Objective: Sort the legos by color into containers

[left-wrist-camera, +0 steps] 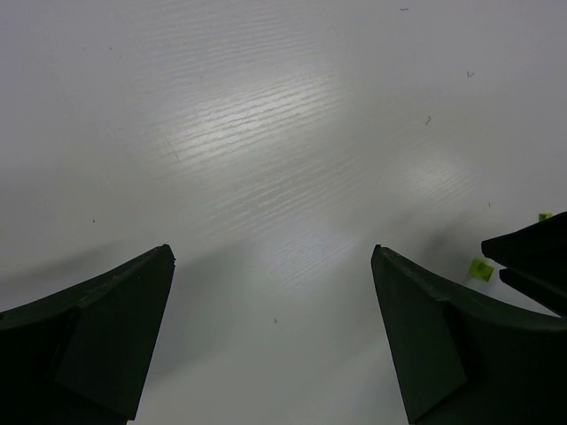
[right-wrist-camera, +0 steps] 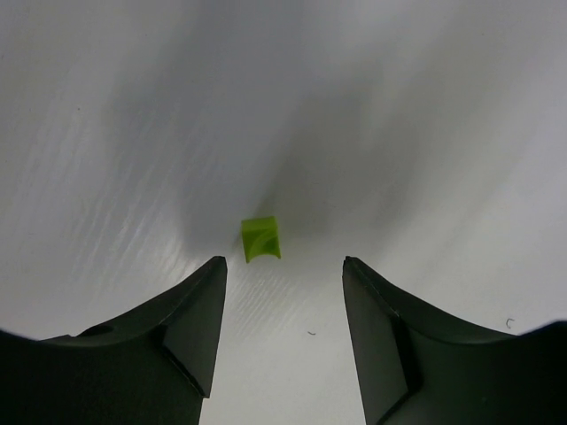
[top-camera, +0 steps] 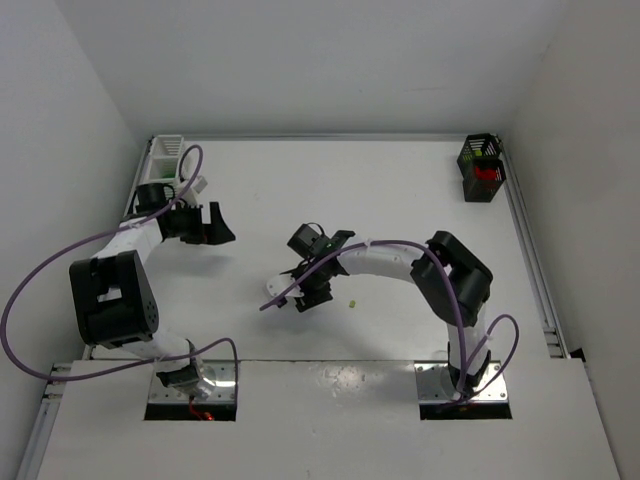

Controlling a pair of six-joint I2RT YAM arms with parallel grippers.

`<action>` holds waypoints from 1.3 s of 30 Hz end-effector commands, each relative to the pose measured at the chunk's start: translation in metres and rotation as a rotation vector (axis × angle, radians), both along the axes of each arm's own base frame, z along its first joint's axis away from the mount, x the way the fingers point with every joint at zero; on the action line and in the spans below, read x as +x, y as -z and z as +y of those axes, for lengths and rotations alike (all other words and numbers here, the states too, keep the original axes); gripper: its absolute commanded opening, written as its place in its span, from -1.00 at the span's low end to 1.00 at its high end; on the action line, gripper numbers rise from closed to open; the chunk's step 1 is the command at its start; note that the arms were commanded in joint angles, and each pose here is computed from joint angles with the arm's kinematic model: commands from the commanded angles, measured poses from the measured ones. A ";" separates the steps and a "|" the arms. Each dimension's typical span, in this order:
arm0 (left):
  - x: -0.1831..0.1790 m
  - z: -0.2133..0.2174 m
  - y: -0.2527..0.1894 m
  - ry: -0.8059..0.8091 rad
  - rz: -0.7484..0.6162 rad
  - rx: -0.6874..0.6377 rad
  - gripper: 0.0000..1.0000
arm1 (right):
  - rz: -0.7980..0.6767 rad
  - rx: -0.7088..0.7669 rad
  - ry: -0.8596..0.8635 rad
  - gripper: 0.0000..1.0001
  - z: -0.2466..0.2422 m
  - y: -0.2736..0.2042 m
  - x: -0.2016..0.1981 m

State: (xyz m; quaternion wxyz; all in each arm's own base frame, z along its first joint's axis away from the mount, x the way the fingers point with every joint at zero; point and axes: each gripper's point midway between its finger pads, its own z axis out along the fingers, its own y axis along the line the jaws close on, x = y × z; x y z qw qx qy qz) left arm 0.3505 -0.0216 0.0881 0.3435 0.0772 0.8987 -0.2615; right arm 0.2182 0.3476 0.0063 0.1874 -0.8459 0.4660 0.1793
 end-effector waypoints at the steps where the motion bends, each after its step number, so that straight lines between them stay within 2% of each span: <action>1: 0.008 0.003 -0.012 0.027 -0.050 0.006 0.99 | 0.019 0.058 -0.055 0.10 0.019 -0.007 -0.003; 11: 0.006 0.010 -0.006 0.021 -0.038 -0.006 0.99 | 0.036 0.042 -0.082 0.07 0.020 0.002 -0.009; 16: 0.007 0.015 -0.006 0.018 -0.037 -0.019 0.99 | 0.036 0.042 -0.082 0.00 0.020 0.007 -0.009; 26: 0.004 0.011 -0.006 0.028 -0.034 -0.036 0.99 | 0.072 0.011 -0.093 -0.43 0.010 0.020 -0.023; 30: 0.002 0.011 -0.008 0.028 -0.036 -0.035 0.99 | 0.090 0.004 -0.095 -0.67 0.004 0.021 -0.029; 34: 0.001 0.010 -0.015 0.028 -0.047 -0.031 0.99 | 0.106 0.033 0.013 -0.76 0.002 -0.002 -0.023; 39: 0.001 0.009 -0.028 0.029 -0.082 -0.032 0.99 | 0.091 0.096 0.363 -0.85 -0.015 -0.048 0.036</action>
